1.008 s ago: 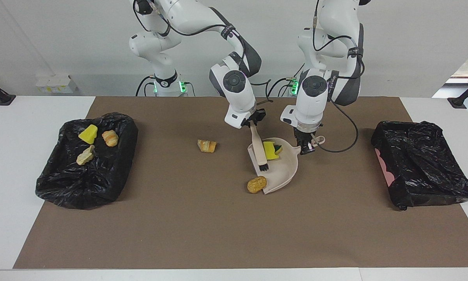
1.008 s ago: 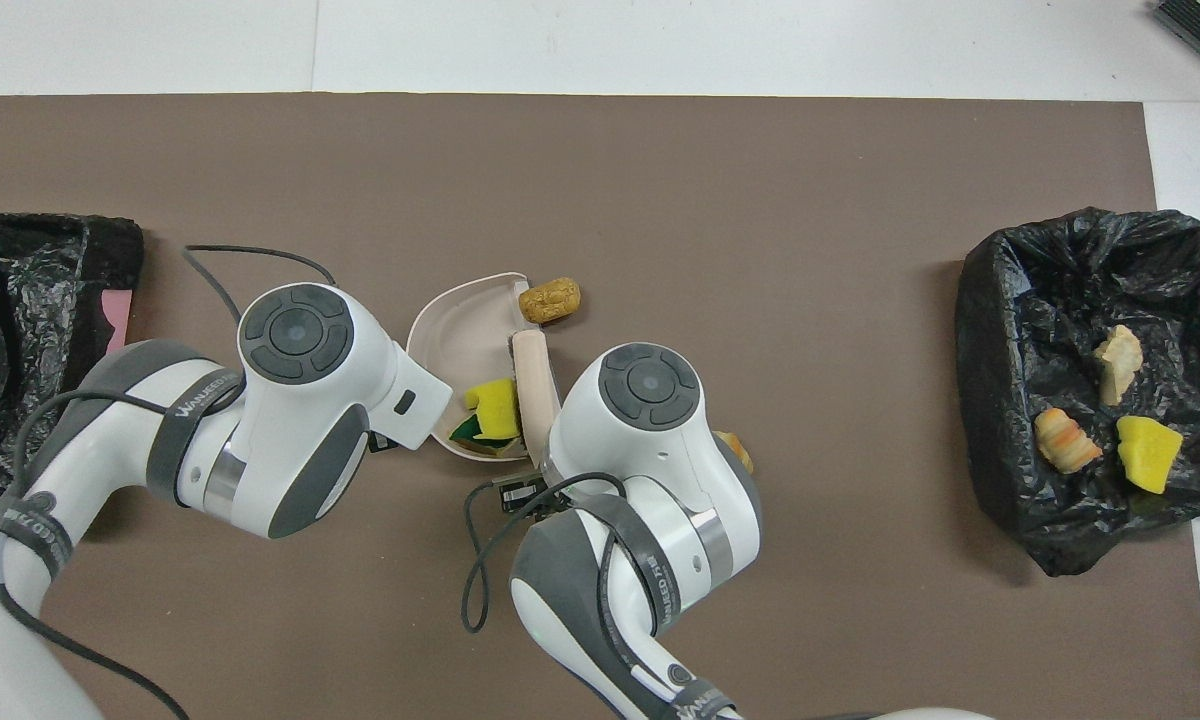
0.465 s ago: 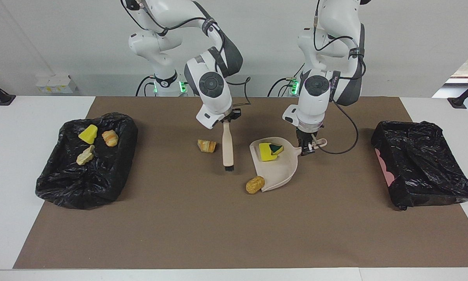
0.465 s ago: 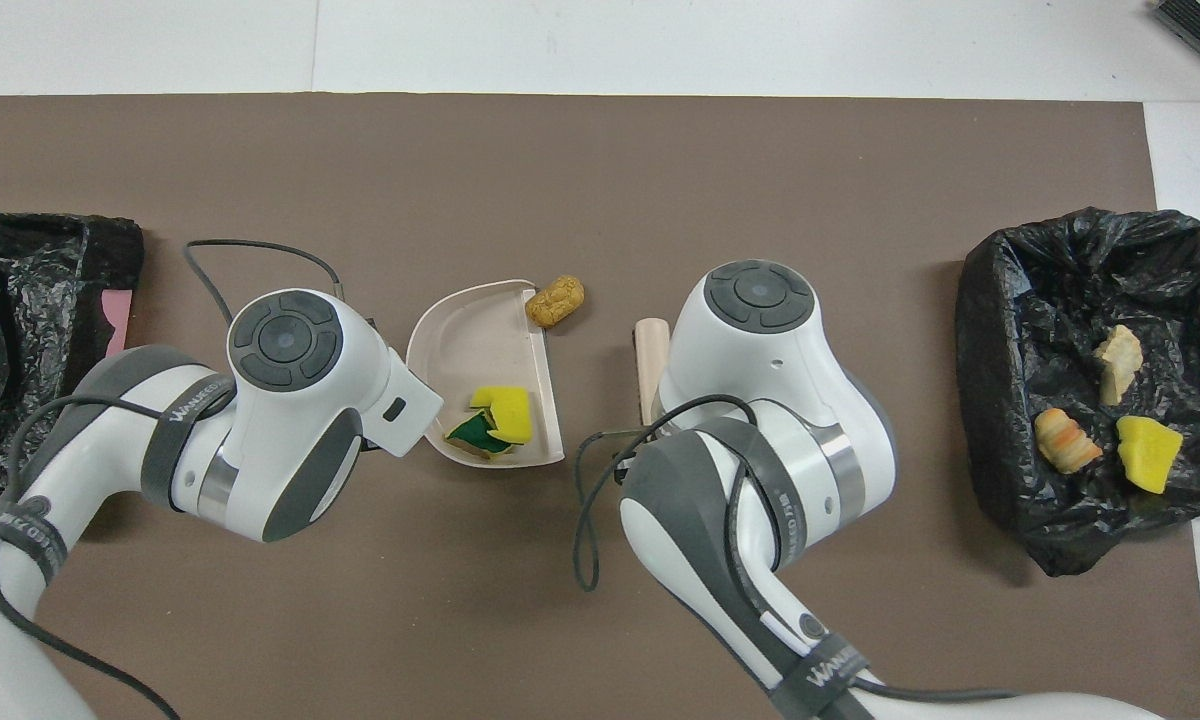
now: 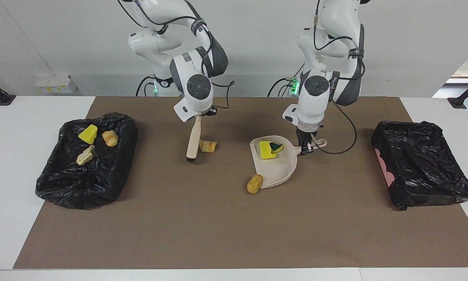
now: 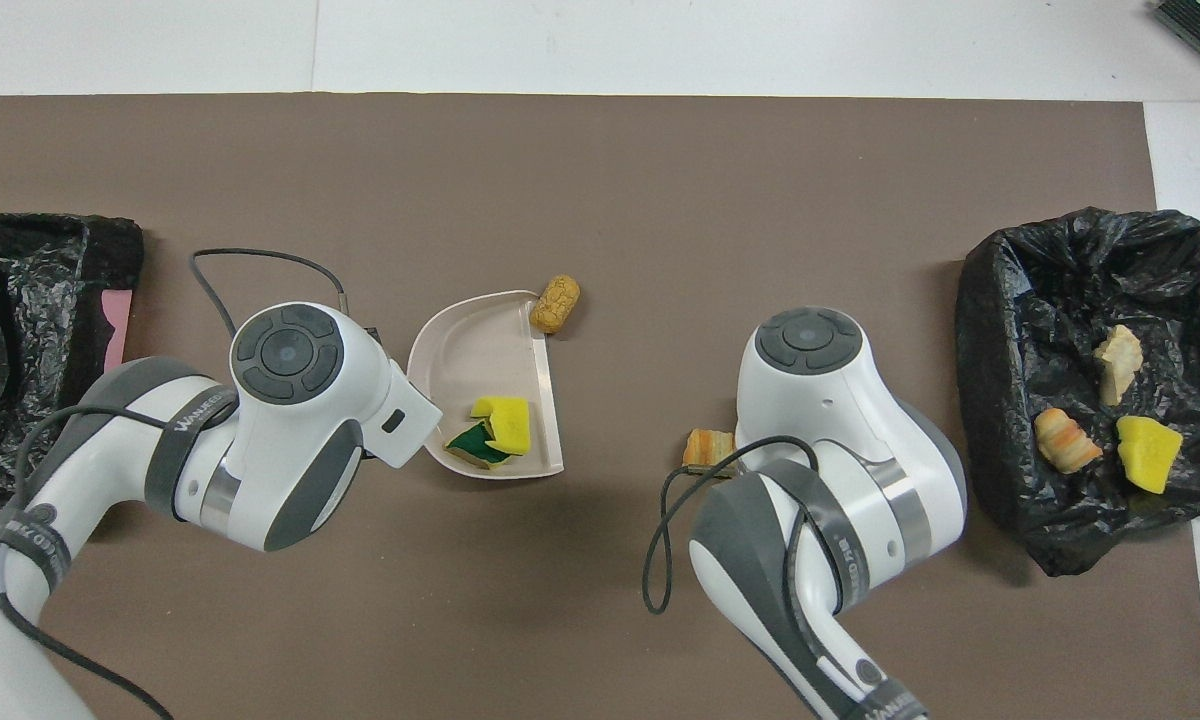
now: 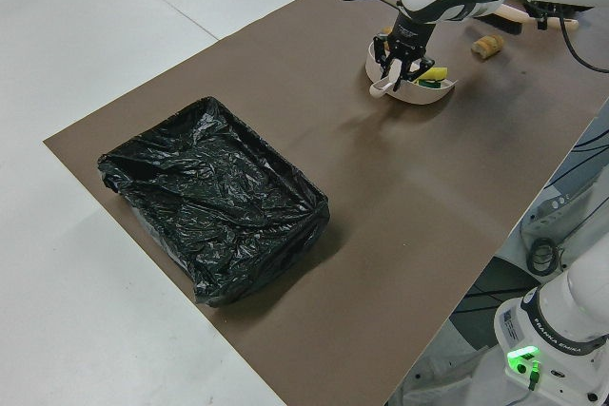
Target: Sweep and dump trash in bin
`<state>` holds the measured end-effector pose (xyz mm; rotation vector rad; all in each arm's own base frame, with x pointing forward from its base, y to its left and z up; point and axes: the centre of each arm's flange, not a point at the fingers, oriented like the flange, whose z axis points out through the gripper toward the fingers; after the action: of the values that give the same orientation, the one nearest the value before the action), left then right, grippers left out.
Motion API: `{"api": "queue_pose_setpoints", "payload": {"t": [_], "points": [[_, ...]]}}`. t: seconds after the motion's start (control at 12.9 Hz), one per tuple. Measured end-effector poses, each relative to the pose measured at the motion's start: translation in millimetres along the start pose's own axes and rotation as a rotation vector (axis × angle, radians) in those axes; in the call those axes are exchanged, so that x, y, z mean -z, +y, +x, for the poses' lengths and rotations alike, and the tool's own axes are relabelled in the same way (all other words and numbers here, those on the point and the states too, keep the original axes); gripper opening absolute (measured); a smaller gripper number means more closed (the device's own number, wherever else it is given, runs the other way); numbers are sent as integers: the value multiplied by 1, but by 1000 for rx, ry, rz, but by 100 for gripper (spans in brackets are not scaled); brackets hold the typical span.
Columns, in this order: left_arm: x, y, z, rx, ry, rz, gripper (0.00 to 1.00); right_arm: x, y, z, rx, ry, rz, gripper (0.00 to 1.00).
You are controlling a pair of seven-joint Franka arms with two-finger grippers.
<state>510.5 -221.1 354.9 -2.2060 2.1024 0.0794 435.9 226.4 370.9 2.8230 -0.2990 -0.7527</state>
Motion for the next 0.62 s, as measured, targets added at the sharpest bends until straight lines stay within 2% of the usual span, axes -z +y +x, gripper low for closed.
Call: {"api": "queue_pose_setpoints", "payload": {"t": [0.16,0.39,0.62], "points": [[-2,1,0,-1,0,-1,32,-27,7,-20,-33,15,-6,26],[-2,2,0,-2,0,-1,32,-60,-10,-44,-50,113,94,26],[-3,2,0,-2,0,-2,32,-57,-39,-45,-33,171,166,26]]}}
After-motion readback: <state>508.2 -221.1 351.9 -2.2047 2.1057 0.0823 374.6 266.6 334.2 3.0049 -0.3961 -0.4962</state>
